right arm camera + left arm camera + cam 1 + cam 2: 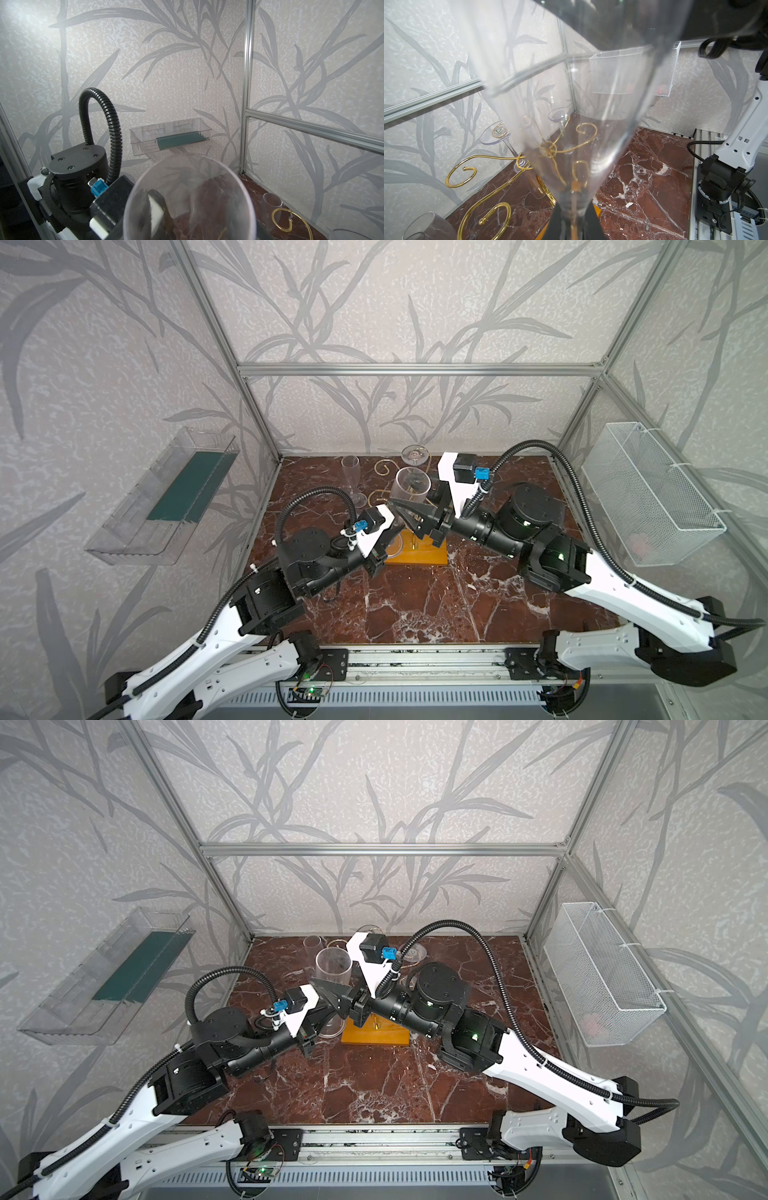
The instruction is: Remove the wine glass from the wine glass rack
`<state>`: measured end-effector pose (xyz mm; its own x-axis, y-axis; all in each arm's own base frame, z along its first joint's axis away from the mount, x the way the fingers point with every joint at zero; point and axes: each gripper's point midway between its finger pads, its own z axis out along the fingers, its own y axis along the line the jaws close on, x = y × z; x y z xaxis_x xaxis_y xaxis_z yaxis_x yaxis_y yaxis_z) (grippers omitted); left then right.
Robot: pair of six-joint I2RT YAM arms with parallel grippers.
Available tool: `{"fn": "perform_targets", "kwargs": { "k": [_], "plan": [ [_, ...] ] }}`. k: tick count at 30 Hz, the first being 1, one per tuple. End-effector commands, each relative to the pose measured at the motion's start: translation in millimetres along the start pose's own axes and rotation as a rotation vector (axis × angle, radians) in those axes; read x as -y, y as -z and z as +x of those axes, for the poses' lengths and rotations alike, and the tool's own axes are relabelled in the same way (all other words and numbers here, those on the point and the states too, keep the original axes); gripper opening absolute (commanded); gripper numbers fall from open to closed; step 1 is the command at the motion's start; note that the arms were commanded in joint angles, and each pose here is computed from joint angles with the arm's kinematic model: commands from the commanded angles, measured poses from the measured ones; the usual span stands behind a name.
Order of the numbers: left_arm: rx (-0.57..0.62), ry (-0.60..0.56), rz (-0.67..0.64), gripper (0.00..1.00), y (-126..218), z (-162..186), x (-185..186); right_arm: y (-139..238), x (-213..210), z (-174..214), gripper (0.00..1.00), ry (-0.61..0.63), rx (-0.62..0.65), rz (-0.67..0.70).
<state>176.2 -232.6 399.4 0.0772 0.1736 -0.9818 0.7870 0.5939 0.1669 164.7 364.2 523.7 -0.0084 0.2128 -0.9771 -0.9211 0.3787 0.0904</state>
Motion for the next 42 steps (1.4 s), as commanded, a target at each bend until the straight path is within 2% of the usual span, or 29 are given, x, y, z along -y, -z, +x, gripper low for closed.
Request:
{"fn": "perform_targets", "kwargs": {
  "k": [1, 6, 10, 16, 21, 27, 34, 38, 42],
  "plan": [
    [0.072, -0.001, 0.006, 0.2, 8.5, -17.9, 0.2, 11.2, -4.9, -26.8, 0.44, -0.012, 0.089, -0.022],
    [0.13, 0.038, -0.003, 0.4, 19.4, -25.9, -1.7, 26.8, -4.9, -32.2, 0.42, -0.017, 0.103, -0.022],
    [0.187, 0.069, -0.02, 0.49, 31.4, -32.9, -5.4, 43.6, -4.7, -31.5, 0.42, -0.015, 0.087, -0.015],
    [0.208, 0.103, -0.07, 0.5, 43.2, -28.6, -13.8, 87.3, 9.1, -23.8, 0.41, 0.013, 0.047, 0.075],
    [0.19, 0.127, -0.087, 0.5, 46.7, -19.8, -16.1, 128.8, 23.1, -13.5, 0.4, 0.098, 0.0, 0.162],
    [0.195, 0.145, -0.108, 0.5, 49.0, -15.6, -19.4, 171.9, 54.3, 12.3, 0.4, 0.197, -0.07, 0.34],
    [0.187, 0.156, -0.115, 0.5, 48.1, -13.7, -20.5, 193.3, 97.4, 91.5, 0.4, 0.391, -0.298, 0.543],
    [0.182, 0.165, -0.117, 0.5, 48.7, -12.8, -21.0, 198.3, 117.8, 130.6, 0.39, 0.41, -0.356, 0.607],
    [0.181, 0.17, -0.121, 0.5, 49.7, -13.0, -21.8, 204.3, 144.5, 162.5, 0.38, 0.371, -0.377, 0.674]
  ]
}}
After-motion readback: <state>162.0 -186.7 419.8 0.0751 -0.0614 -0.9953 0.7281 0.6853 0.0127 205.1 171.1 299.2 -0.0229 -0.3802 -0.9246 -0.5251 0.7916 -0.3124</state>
